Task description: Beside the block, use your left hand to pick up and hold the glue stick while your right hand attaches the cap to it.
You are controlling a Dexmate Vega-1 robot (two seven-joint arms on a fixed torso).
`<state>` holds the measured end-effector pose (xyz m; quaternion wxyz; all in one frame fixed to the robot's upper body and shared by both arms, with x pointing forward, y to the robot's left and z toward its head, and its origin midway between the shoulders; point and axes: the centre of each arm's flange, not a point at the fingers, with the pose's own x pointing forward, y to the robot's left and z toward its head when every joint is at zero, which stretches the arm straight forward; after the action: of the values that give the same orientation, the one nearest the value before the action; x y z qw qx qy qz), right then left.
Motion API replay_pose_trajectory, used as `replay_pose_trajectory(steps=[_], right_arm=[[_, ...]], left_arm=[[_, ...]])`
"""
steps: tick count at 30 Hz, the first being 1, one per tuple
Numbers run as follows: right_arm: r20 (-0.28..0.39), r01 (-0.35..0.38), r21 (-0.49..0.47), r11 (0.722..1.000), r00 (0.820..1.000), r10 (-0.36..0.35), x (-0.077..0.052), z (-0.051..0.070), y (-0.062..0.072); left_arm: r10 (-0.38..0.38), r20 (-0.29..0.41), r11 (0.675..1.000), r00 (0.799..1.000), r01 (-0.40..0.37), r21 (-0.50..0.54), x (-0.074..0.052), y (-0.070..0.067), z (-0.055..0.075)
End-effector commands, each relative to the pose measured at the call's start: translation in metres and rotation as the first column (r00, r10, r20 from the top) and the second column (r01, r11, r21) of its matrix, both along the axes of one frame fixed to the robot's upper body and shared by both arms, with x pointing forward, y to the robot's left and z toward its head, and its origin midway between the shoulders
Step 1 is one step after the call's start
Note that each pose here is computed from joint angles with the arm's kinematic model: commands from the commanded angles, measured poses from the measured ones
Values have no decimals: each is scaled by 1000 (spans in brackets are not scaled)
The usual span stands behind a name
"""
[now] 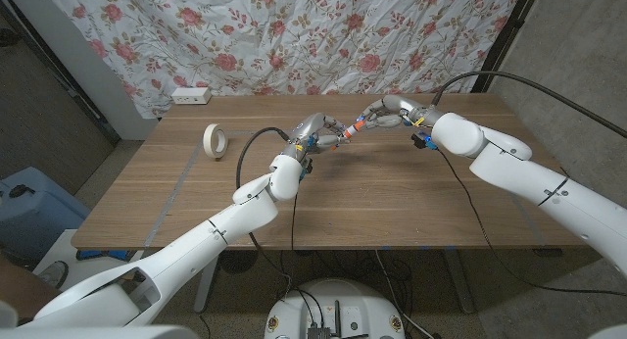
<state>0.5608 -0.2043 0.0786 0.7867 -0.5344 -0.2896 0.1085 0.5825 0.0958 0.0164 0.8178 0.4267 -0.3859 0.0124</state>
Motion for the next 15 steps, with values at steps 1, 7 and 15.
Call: replay_pose_trajectory(steps=[1,7,15], right_arm=[[4,-1,-2,1000,1000,1,0,1,-1],[2,0,2,1000,1000,0,-1,1,-1],[3,-1,3,1000,1000,1,-1,0,1]], left_arm=[[-3,0,1000,1000,3,-2,0,-1,-1],[-1,1,1000,1000,1,-3,0,-1,-1],[-2,4,1000,1000,2,-1,0,-2,0]])
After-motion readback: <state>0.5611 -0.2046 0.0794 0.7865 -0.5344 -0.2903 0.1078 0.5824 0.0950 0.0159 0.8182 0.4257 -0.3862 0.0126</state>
